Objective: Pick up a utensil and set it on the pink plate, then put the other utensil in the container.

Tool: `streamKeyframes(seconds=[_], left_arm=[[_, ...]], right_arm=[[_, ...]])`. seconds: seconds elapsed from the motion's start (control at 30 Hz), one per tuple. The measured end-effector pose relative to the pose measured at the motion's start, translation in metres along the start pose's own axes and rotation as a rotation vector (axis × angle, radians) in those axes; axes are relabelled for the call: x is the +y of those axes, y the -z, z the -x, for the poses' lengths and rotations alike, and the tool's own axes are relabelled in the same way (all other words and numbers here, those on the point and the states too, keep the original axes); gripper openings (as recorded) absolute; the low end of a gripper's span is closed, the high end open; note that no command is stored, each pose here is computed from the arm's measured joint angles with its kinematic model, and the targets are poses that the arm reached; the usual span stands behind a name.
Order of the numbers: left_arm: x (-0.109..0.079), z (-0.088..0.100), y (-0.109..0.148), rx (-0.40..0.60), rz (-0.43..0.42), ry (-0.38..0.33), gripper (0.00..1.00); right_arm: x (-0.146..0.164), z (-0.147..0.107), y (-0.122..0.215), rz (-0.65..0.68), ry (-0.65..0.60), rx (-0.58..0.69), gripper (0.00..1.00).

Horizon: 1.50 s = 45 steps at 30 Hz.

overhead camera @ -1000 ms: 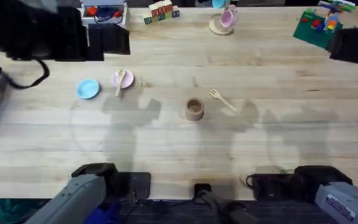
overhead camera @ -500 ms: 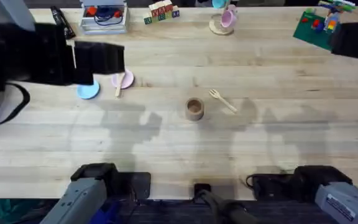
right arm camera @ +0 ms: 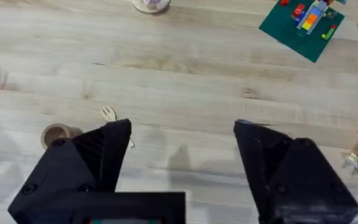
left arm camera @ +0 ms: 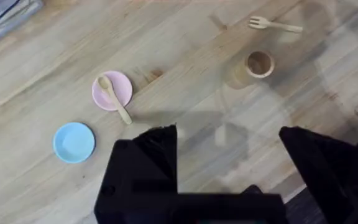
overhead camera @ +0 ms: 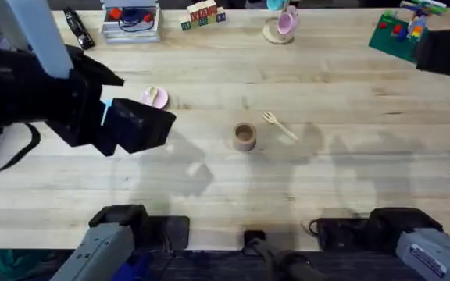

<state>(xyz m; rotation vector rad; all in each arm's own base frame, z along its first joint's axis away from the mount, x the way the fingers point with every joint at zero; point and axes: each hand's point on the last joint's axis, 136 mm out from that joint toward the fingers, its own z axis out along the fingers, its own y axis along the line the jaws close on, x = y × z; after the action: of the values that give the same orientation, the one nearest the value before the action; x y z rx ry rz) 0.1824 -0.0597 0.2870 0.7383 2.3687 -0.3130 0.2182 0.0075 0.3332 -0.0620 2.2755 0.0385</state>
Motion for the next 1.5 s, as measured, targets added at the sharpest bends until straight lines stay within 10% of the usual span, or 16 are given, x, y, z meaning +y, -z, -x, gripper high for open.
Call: streamKeyframes(seconds=[0.9, 1.5], left_arm=[[-0.035, -0.022, 0.004, 0.035, -0.178, -0.412, 0.993], [-0.046, -0.021, 0.006, 0.002, -0.228, -0.444, 0.992]], right_arm=[[0.022, -0.044, -0.028, 0.166, 0.137, 0.289, 0.996], [0.051, -0.059, -0.092, 0.283, 0.256, 0.458, 0.996]])
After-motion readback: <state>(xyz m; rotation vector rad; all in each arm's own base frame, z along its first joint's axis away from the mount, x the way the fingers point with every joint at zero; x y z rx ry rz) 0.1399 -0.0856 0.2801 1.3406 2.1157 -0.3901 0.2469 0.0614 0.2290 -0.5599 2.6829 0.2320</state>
